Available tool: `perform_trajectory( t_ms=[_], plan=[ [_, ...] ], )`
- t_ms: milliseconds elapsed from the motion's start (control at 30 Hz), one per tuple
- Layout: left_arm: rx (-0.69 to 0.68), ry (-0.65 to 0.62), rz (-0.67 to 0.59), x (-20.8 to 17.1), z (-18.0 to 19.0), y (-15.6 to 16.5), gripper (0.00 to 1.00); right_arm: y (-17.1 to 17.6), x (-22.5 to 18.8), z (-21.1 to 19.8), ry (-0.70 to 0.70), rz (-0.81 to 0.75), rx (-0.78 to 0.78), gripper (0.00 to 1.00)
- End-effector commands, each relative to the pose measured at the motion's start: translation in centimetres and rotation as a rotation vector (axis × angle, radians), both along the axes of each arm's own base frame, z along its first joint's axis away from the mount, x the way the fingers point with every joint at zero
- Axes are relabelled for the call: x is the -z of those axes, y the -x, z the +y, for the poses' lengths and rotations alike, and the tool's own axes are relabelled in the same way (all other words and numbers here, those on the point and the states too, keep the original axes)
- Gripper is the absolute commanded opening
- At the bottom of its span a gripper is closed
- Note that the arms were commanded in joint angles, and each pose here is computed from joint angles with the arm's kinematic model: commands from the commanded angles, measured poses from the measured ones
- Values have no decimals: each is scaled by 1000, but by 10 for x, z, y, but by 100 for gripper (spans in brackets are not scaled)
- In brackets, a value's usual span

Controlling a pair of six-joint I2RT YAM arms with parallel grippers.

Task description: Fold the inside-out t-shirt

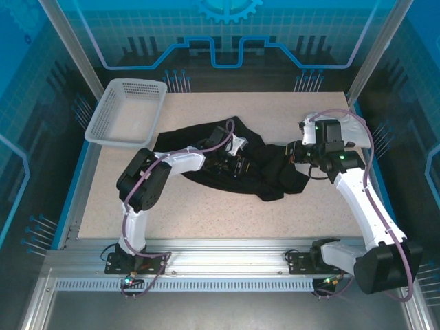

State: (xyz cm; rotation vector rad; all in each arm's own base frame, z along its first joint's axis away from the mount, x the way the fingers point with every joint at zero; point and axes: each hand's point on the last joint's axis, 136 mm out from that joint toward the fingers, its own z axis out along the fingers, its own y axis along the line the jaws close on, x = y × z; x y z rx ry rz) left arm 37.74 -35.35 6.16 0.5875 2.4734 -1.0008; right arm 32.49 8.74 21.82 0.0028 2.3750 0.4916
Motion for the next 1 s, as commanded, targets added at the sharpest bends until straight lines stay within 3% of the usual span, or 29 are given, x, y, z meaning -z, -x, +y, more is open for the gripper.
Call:
perform_trajectory(
  t_ms=[0,200,533,767,967],
  plan=[
    [24,99,-9,-32,-9,-1,0,-8,-10,-4,-20,-43,11,0],
    [-143,142,-203,-112,26,-13,0,-16,-45,-1,-53,-180,7,0],
    [-588,47,-575,-233,141,-19,0,-39,-101,18,-137,-351,11,0],
    [-660,92,-815,-330,171,-1,0,-48,-173,37,-117,-489,-51,0],
    [-682,105,-944,-381,187,14,0,-47,-219,56,-85,-557,-132,0]
  ],
)
